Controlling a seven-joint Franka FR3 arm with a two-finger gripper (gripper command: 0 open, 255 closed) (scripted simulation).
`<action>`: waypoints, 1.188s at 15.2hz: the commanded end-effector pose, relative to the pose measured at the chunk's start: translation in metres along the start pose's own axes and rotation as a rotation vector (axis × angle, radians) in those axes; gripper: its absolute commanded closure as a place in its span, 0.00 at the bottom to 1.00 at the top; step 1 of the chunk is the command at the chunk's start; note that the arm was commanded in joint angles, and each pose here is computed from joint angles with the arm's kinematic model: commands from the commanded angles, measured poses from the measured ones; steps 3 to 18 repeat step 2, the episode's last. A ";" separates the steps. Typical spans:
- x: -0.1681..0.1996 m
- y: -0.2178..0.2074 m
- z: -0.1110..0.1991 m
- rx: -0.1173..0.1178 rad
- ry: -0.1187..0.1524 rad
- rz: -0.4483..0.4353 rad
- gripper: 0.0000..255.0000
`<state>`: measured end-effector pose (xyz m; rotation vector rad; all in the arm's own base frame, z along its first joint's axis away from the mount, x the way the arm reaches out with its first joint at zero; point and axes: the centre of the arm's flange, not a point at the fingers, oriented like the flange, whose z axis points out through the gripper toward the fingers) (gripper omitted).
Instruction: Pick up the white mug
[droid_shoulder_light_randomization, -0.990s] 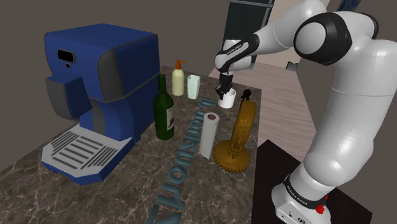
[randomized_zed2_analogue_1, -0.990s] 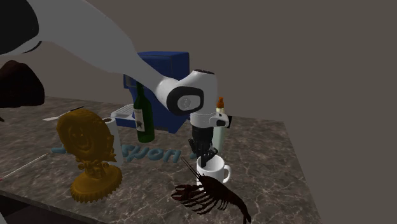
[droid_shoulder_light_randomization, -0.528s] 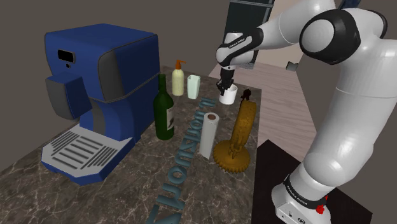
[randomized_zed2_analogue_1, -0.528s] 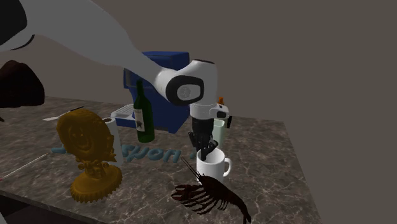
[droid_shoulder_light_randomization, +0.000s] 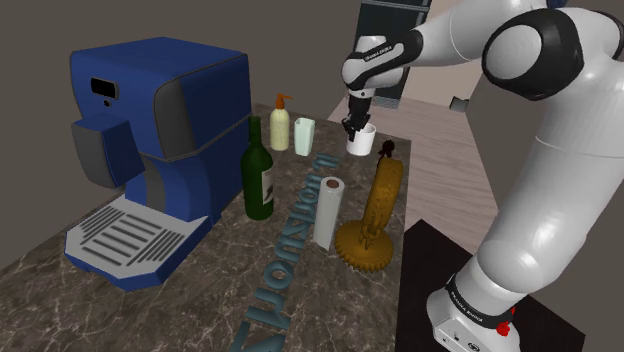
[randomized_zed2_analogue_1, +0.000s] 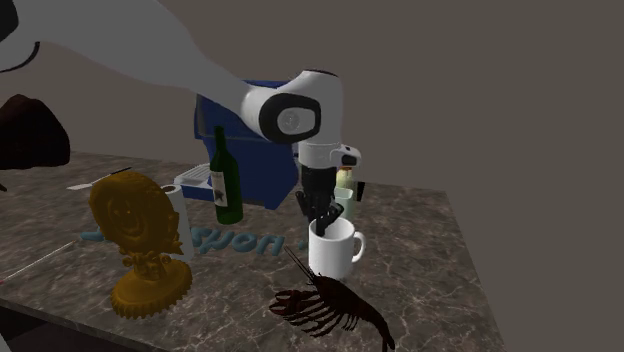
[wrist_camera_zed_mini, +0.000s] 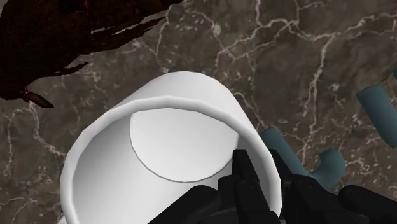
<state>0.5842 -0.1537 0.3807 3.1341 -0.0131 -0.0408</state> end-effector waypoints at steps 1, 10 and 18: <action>0.000 0.000 -0.006 0.000 0.000 0.000 1.00; 0.000 0.000 -0.006 0.000 0.000 0.000 1.00; 0.000 0.000 -0.006 0.000 0.000 0.000 1.00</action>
